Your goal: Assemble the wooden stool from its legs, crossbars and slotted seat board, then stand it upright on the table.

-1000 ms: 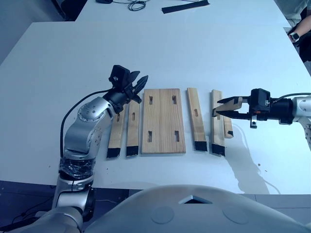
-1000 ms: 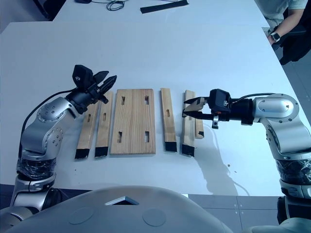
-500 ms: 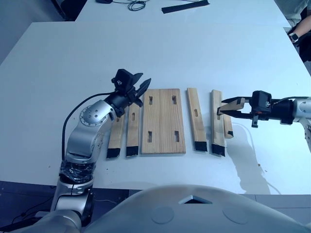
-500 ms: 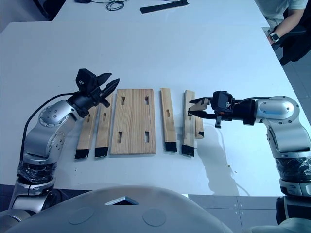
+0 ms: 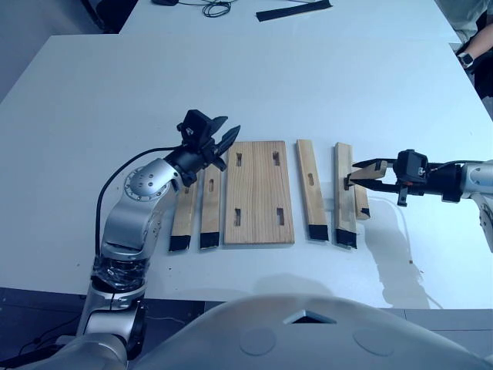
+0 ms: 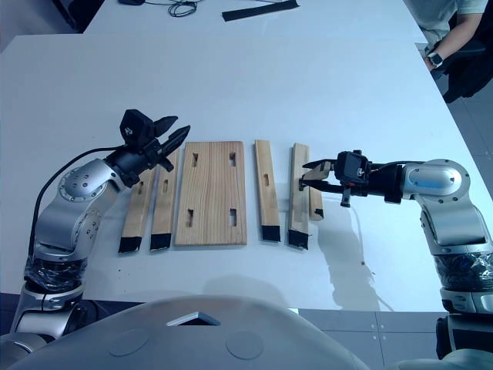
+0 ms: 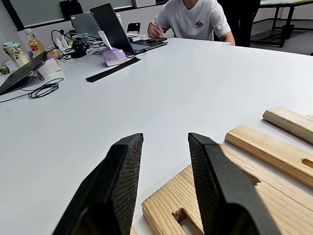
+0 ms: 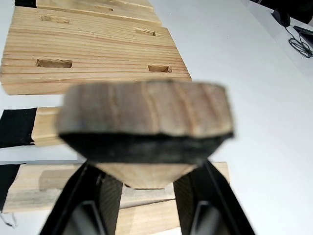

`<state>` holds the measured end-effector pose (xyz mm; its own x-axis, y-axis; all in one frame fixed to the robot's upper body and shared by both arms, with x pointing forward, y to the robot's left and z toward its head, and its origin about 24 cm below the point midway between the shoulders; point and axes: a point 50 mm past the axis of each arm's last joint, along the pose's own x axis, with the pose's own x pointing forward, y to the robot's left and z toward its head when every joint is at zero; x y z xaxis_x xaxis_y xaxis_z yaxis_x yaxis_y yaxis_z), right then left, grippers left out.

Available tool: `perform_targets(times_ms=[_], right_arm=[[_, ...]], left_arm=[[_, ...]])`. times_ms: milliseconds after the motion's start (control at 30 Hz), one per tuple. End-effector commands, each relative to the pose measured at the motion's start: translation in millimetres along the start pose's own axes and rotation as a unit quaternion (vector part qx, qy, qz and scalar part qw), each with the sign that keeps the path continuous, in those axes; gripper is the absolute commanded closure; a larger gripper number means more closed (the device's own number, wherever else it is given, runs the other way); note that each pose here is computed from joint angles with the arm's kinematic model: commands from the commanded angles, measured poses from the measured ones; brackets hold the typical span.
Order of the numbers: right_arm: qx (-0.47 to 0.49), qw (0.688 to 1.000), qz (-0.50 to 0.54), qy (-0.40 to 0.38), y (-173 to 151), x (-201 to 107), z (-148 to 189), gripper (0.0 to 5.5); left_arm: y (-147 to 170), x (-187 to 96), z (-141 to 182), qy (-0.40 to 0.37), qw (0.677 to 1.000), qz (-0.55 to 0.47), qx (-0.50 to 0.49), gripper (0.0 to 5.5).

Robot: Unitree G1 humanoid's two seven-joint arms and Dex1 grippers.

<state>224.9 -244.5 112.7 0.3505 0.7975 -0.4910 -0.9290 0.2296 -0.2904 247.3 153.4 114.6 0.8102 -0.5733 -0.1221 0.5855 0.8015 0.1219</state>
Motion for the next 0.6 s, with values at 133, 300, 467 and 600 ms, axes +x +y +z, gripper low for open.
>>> perform_targets(times_ms=[133,300,467,600], right_arm=[[0.003,1.0,0.019,0.008,9,1,-2,4.2],[0.01,0.999,0.033,0.01,15,0,-3,4.2],[0.053,0.996,0.068,0.023,20,0,-9,4.2],[0.11,0.989,0.091,0.028,15,10,-18,4.2]], left_arm=[[0,-1,2,0.006,1.0,-0.002,0.01,3.8],[-2,-2,3,0.005,1.0,-0.004,0.008,3.8],[-3,-2,2,0.009,1.0,-0.006,0.004,3.8],[-7,0,2,0.011,1.0,-0.014,0.003,3.8]])
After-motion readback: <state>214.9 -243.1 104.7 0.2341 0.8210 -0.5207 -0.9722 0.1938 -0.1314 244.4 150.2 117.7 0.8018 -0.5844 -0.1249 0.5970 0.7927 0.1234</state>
